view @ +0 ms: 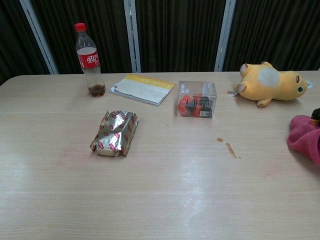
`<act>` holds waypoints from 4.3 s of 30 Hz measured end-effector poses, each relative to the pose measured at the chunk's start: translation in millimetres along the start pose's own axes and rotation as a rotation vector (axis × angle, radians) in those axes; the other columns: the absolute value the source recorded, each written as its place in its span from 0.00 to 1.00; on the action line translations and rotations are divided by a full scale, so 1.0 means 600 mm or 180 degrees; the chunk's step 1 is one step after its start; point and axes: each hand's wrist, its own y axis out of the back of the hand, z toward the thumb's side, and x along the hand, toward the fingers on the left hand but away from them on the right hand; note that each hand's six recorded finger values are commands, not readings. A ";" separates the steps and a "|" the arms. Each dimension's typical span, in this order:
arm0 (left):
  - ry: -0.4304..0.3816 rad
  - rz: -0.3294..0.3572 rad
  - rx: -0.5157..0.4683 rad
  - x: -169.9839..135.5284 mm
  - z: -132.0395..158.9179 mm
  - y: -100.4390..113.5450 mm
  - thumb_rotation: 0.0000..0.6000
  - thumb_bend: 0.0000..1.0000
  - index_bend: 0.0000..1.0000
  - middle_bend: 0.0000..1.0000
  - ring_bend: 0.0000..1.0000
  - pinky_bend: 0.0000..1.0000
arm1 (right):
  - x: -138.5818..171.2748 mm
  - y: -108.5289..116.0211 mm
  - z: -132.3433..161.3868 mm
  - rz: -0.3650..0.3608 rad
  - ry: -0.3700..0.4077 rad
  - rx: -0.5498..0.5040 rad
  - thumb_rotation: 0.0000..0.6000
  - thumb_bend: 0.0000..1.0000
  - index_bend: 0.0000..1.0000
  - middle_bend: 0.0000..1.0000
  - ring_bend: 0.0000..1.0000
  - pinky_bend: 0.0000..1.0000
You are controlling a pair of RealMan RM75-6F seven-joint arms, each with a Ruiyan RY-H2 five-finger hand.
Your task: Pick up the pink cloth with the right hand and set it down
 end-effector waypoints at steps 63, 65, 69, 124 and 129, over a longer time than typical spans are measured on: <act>0.0060 0.0005 -0.0108 0.001 -0.002 0.002 1.00 0.00 0.00 0.00 0.00 0.00 | -0.048 -0.038 0.264 -0.0103 0.0565 -0.0039 1.00 0.52 0.73 0.62 0.52 0.72; 0.0063 0.0000 -0.0108 0.001 -0.002 0.001 1.00 0.00 0.00 0.00 0.00 0.00 | -0.052 -0.031 0.246 -0.0136 0.0509 -0.0004 1.00 0.52 0.73 0.62 0.52 0.72; 0.0062 0.0000 -0.0112 0.000 -0.001 0.001 1.00 0.00 0.00 0.00 0.00 0.00 | -0.057 -0.021 0.211 -0.0180 0.0391 0.0031 1.00 0.52 0.73 0.62 0.52 0.72; 0.0082 0.0020 -0.0086 -0.003 0.003 0.000 1.00 0.00 0.00 0.00 0.00 0.00 | 0.025 0.113 -0.016 -0.0207 -0.0278 -0.0158 1.00 0.17 0.21 0.06 0.00 0.31; 0.0077 0.0017 -0.0088 -0.003 0.003 0.000 1.00 0.00 0.00 0.00 0.00 0.00 | 0.030 0.119 -0.015 -0.0211 -0.0268 -0.0159 1.00 0.13 0.18 0.02 0.00 0.28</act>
